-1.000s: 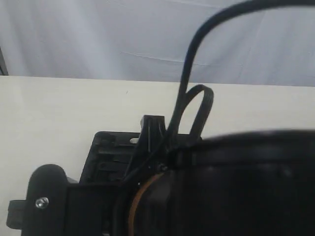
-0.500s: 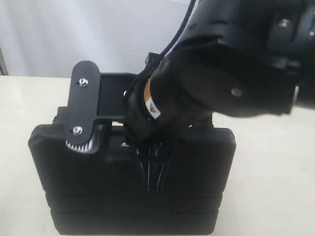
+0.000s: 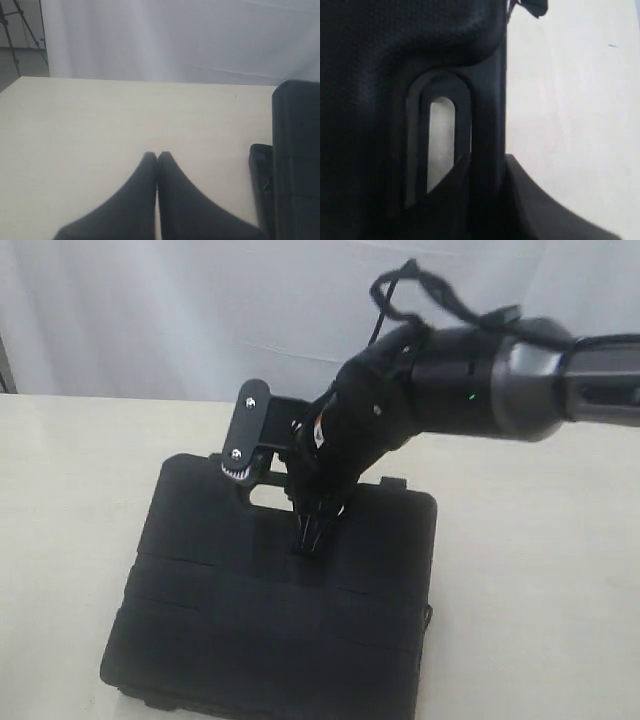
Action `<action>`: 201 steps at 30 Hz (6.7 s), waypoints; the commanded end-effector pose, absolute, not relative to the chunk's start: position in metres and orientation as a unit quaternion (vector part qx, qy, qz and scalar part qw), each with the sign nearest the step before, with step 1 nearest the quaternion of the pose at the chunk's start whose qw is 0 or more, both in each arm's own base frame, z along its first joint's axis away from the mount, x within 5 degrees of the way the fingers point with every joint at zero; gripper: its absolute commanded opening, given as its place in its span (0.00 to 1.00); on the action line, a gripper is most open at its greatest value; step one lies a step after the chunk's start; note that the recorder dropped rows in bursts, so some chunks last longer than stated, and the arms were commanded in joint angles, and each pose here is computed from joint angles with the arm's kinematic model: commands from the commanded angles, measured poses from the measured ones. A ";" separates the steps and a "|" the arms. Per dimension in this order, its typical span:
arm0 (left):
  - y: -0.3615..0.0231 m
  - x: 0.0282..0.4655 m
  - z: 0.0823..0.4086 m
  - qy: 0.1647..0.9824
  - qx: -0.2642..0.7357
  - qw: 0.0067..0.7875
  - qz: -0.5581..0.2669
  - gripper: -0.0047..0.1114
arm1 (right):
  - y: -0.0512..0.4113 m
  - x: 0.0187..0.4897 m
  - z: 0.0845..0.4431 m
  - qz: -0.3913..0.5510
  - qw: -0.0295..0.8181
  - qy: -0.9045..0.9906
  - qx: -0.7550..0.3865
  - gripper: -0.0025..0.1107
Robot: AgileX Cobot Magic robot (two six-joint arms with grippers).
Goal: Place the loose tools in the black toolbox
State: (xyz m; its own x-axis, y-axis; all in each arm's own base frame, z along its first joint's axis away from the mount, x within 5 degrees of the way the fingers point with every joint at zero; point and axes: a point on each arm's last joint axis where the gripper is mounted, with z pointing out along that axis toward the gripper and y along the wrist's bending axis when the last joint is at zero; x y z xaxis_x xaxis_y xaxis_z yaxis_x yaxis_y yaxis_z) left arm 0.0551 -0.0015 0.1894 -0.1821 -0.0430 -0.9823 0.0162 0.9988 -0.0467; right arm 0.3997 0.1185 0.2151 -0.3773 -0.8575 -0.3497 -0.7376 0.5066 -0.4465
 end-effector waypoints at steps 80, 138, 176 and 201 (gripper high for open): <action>-0.002 0.055 0.189 0.768 -0.009 0.639 -0.025 0.04 | 0.080 0.174 0.366 0.235 0.387 0.878 -0.157 0.02; -0.002 0.055 0.189 0.768 -0.009 0.639 -0.025 0.04 | -0.001 0.070 0.219 0.077 0.656 0.735 0.153 0.02; -0.002 0.055 0.189 0.768 -0.009 0.639 -0.025 0.04 | -0.012 0.057 0.203 -0.125 0.682 0.719 0.050 0.02; -0.002 0.055 0.189 0.768 -0.009 0.639 -0.025 0.04 | -0.020 0.052 0.183 -0.126 0.599 0.783 0.112 0.02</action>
